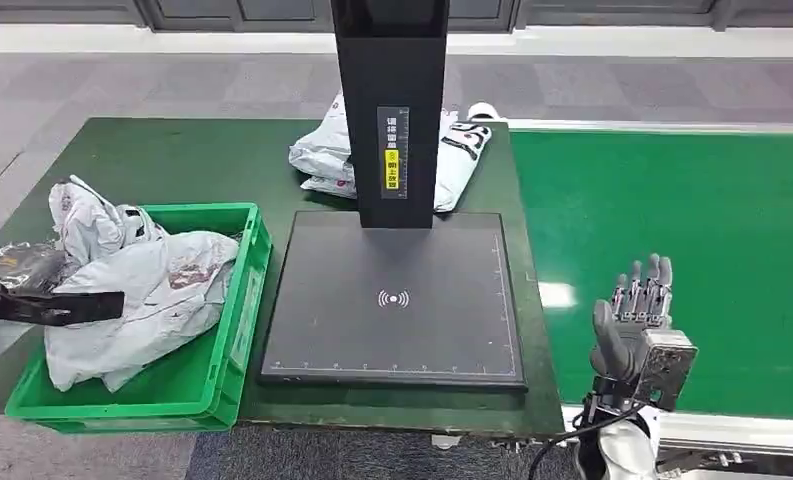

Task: Moved the parcel from conveyor to table for the left to box.

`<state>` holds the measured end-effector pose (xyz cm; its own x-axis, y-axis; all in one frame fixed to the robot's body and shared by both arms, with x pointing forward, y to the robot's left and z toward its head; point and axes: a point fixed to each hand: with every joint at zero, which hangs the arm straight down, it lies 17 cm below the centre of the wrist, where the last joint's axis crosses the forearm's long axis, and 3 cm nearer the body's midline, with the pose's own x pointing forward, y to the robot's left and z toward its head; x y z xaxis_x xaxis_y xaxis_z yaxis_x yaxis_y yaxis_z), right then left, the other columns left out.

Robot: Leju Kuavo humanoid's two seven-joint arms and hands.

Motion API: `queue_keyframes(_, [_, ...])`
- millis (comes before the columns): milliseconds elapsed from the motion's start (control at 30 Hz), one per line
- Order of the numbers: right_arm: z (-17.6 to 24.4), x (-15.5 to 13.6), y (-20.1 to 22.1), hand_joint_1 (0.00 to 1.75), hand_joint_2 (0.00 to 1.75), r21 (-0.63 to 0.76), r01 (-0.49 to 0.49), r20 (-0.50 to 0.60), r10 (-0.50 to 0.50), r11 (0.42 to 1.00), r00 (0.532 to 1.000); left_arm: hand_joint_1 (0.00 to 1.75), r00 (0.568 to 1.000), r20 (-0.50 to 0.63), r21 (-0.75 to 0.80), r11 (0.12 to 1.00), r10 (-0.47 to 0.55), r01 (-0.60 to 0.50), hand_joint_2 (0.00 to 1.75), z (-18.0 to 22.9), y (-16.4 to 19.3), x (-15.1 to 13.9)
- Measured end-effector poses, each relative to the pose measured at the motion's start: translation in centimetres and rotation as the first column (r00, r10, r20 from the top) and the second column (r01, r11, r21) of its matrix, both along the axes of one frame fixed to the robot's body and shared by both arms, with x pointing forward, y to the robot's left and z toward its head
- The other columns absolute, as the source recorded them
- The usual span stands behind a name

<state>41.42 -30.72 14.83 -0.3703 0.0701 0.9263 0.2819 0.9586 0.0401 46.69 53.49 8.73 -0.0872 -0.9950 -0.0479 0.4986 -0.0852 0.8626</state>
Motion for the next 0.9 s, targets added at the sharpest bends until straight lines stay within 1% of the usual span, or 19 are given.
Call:
queue_keyframes(67, [0.0, -0.1, -0.6, 0.0, 1.75, 0.003, 0.015, -0.003, -0.015, 1.0, 1.0, 0.0, 0.999, 0.054, -0.067, 0.998, -0.001, 0.004, 1.75, 1.5, -0.8, 1.2])
queue_keyframes(133, [0.3, -0.3, -0.9, 0.0, 1.75, 0.005, 0.023, 0.002, -0.023, 1.0, 1.0, 0.0, 0.992, 0.129, -0.126, 0.992, 0.014, 0.002, 1.75, 2.7, -1.8, 3.1])
queue_keyframes(233, [0.4, -0.6, -1.3, 0.0, 1.75, 0.005, 0.034, 0.006, -0.034, 0.999, 0.999, 0.0, 0.986, 0.166, -0.166, 0.986, 0.027, 0.001, 1.75, 2.8, -2.8, 4.3])
queue_keyframes(267, [0.5, -0.7, -1.3, 0.0, 1.75, 0.006, 0.035, 0.006, -0.035, 0.999, 0.999, 0.0, 0.985, 0.169, -0.173, 0.985, 0.031, -0.001, 0.0, 2.8, -2.9, 4.5])
queue_keyframes(333, [0.4, -0.7, -1.5, 0.0, 1.75, 0.006, 0.039, 0.005, -0.039, 0.999, 0.999, 0.0, 0.985, 0.169, -0.192, 0.981, 0.038, -0.005, 0.0, 2.6, -3.2, 4.7])
queue_keyframes(367, [0.4, -0.8, -1.6, 0.0, 1.75, 0.007, 0.042, 0.004, -0.042, 0.999, 0.999, 0.0, 0.983, 0.177, -0.211, 0.977, 0.039, -0.001, 1.75, 2.6, -3.6, 4.9])
queue_keyframes(400, [0.3, -0.9, -1.7, 0.0, 1.75, 0.009, 0.045, 0.003, -0.045, 0.999, 0.999, 0.0, 0.98, 0.195, -0.247, 0.969, 0.039, 0.01, 1.75, 3.0, -4.3, 5.3])
queue_keyframes(467, [0.3, -1.1, -1.7, 0.0, 1.75, 0.012, 0.047, 0.004, -0.047, 0.999, 0.999, 0.0, 0.965, 0.252, -0.32, 0.947, 0.069, 0.015, 1.75, 3.9, -5.6, 6.3])
queue_keyframes(533, [0.4, -1.1, -1.8, 0.0, 1.75, 0.015, 0.049, 0.006, -0.049, 0.999, 0.999, 0.0, 0.932, 0.33, -0.372, 0.928, 0.151, -0.019, 1.75, 5.2, -6.2, 7.8])
queue_keyframes(600, [0.6, -1.1, -1.7, 0.0, 1.75, 0.019, 0.052, 0.01, -0.052, 0.998, 0.999, 0.0, 0.869, 0.428, -0.403, 0.913, 0.247, -0.061, 1.75, 6.9, -6.4, 9.1])
queue_keyframes(633, [0.6, -1.0, -1.6, 0.0, 1.75, 0.023, 0.053, 0.011, -0.053, 0.998, 0.999, 0.0, 0.822, 0.481, -0.43, 0.899, 0.303, -0.08, 1.75, 8.0, -6.3, 9.6])
queue_keyframes(700, [0.9, -0.9, -1.6, 0.0, 1.75, 0.026, 0.058, 0.016, -0.059, 0.998, 0.998, 0.0, 0.76, 0.541, -0.481, 0.874, 0.359, -0.071, 1.75, 9.5, -7.2, 10.4])
queue_keyframes(733, [1.2, -0.7, -1.5, 0.0, 1.75, 0.03, 0.06, 0.024, -0.061, 0.998, 0.998, 0.0, 0.736, 0.559, -0.51, 0.858, 0.381, -0.057, 1.75, 10.0, -7.8, 10.6])
queue_keyframes(767, [1.4, -0.6, -1.4, 0.0, 1.75, 0.036, 0.061, 0.028, -0.062, 0.997, 0.998, 0.0, 0.733, 0.556, -0.54, 0.841, 0.391, -0.039, 1.75, 10.2, -8.5, 10.9])
queue_keyframes(800, [1.4, -0.5, -1.5, 0.0, 1.75, 0.04, 0.066, 0.03, -0.067, 0.997, 0.997, 0.0, 0.744, 0.539, -0.577, 0.817, 0.395, -0.016, 1.75, 10.1, -9.6, 11.1])
queue_keyframes(867, [1.6, -0.4, -1.6, 0.0, 1.75, 0.043, 0.073, 0.033, -0.074, 0.996, 0.997, 0.0, 0.786, 0.485, -0.654, 0.755, 0.383, 0.035, 1.75, 9.5, -12.2, 11.5])
queue_keyframes(900, [1.7, -0.4, -1.6, 0.0, 1.75, 0.044, 0.074, 0.035, -0.076, 0.996, 0.997, 0.0, 0.818, 0.442, -0.69, 0.723, 0.367, 0.048, 1.75, 8.8, -13.6, 11.5])
